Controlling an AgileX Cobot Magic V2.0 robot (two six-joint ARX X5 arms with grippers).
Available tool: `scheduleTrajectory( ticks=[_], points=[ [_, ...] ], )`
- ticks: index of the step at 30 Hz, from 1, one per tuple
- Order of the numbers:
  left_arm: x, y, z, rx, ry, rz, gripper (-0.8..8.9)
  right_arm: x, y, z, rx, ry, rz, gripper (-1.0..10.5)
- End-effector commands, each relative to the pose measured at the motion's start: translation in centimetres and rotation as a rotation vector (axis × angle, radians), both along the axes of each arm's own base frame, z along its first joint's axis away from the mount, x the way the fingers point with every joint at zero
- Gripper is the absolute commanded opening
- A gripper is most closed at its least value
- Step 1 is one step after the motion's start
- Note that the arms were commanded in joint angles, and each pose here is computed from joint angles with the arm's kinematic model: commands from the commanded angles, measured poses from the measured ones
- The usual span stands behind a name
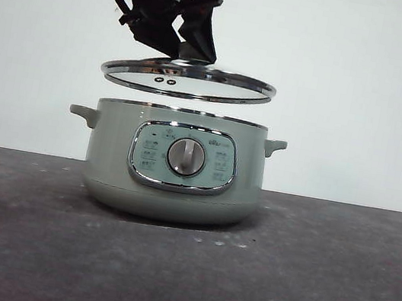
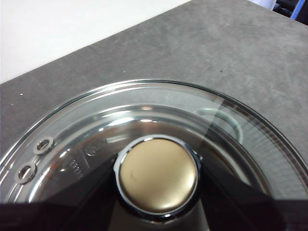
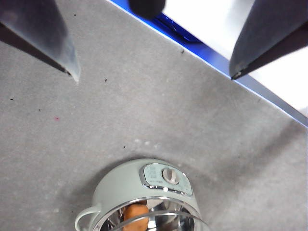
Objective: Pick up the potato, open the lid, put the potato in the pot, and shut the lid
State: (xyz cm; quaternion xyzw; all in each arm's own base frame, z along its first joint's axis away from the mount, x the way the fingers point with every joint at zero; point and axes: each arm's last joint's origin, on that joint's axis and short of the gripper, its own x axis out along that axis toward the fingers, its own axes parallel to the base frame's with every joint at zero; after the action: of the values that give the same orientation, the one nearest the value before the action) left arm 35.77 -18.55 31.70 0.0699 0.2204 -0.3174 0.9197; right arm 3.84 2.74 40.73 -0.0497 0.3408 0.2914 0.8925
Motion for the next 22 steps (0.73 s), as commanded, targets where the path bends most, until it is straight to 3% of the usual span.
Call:
scheduleTrajectory(
  ticks=[1, 22],
  points=[
    [0.6, -0.3, 0.3, -0.015, -0.052, -0.006, -0.09, -0.5, -0.4, -0.4, 0.014, 0.03, -0.027, 5.3],
    [1.9, -0.9, -2.4, 0.022, -0.004, 0.015, -0.09, -1.5, -1.0, -0.4, 0.041, 0.005, -0.039, 5.3]
  ],
)
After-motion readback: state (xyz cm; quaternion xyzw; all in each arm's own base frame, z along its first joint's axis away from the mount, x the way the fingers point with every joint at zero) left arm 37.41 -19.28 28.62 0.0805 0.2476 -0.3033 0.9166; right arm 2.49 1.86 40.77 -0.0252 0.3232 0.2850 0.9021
